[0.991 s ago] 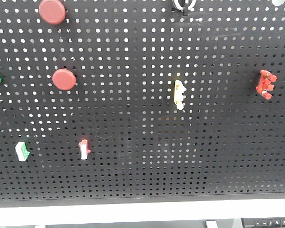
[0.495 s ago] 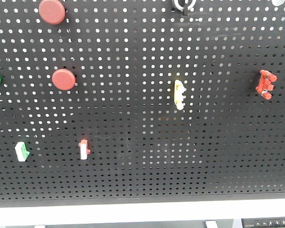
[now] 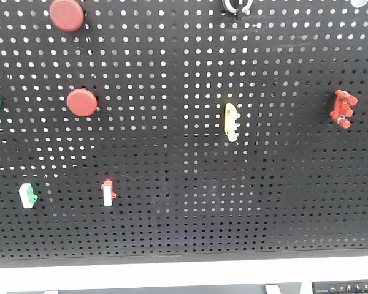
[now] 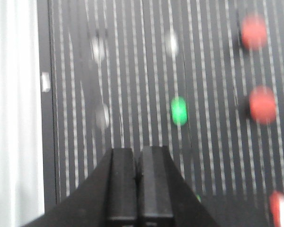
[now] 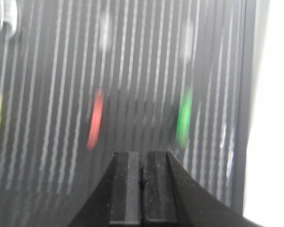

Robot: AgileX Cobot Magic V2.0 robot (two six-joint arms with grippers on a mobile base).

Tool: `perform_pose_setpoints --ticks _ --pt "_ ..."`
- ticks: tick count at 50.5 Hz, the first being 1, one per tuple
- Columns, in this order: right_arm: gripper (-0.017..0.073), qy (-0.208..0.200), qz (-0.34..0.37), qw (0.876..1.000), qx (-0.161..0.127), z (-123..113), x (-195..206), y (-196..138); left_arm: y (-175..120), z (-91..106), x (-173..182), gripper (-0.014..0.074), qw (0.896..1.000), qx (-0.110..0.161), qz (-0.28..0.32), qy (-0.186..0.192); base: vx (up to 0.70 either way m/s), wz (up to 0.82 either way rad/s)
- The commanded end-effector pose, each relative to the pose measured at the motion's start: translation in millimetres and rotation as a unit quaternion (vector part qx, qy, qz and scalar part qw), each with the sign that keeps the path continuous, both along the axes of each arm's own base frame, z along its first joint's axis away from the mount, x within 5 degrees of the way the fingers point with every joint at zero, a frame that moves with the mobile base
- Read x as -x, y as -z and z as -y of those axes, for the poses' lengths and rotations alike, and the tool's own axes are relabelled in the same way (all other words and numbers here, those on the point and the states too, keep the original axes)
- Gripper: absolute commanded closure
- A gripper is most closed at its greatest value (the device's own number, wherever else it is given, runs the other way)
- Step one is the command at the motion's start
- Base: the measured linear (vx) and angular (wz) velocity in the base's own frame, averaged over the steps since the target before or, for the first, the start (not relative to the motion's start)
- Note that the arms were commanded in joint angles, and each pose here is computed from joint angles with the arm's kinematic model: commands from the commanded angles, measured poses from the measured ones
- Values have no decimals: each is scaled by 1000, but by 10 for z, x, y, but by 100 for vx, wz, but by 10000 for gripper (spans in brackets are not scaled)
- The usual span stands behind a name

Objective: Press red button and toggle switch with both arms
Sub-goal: 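Raise both grippers up toward the pegboard controls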

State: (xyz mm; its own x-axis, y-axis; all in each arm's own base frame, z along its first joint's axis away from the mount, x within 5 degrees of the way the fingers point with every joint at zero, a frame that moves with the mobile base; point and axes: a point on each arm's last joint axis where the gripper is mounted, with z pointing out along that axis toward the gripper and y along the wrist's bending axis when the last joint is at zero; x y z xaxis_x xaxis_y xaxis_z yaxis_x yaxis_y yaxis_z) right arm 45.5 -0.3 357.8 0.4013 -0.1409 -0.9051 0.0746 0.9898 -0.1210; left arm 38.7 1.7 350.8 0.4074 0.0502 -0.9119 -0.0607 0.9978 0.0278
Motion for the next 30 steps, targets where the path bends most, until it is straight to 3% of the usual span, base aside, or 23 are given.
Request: perform_pose_setpoints --ticks 1,7,14,19,22,27,30 --pt "570 2 18 1000 8 3 -162 -479 -492 -5 -155 591 1000 5 20 5 0 0" --pt "570 2 -1 1000 7 15 -470 -739 -863 -15 -469 591 1000 8 6 9 0 0" --pt "570 -1 -21 1000 4 25 -757 -815 -870 -30 -968 591 999 10 -49 11 0 0" --pt "570 -4 -27 1000 5 24 -906 -783 -891 -13 -1210 591 999 9 -35 20 0 0" --pt "570 -6 -28 1000 5 24 -969 -769 -981 46 -1292 591 999 -9 0 35 0 0" --pt "570 -7 -31 999 5 24 -1025 -752 -1148 288 -1422 591 992 -83 36 83 0 0" --pt "570 -8 -29 1000 5 23 -1041 -751 -1242 455 -1480 591 985 -111 46 120 0 0"
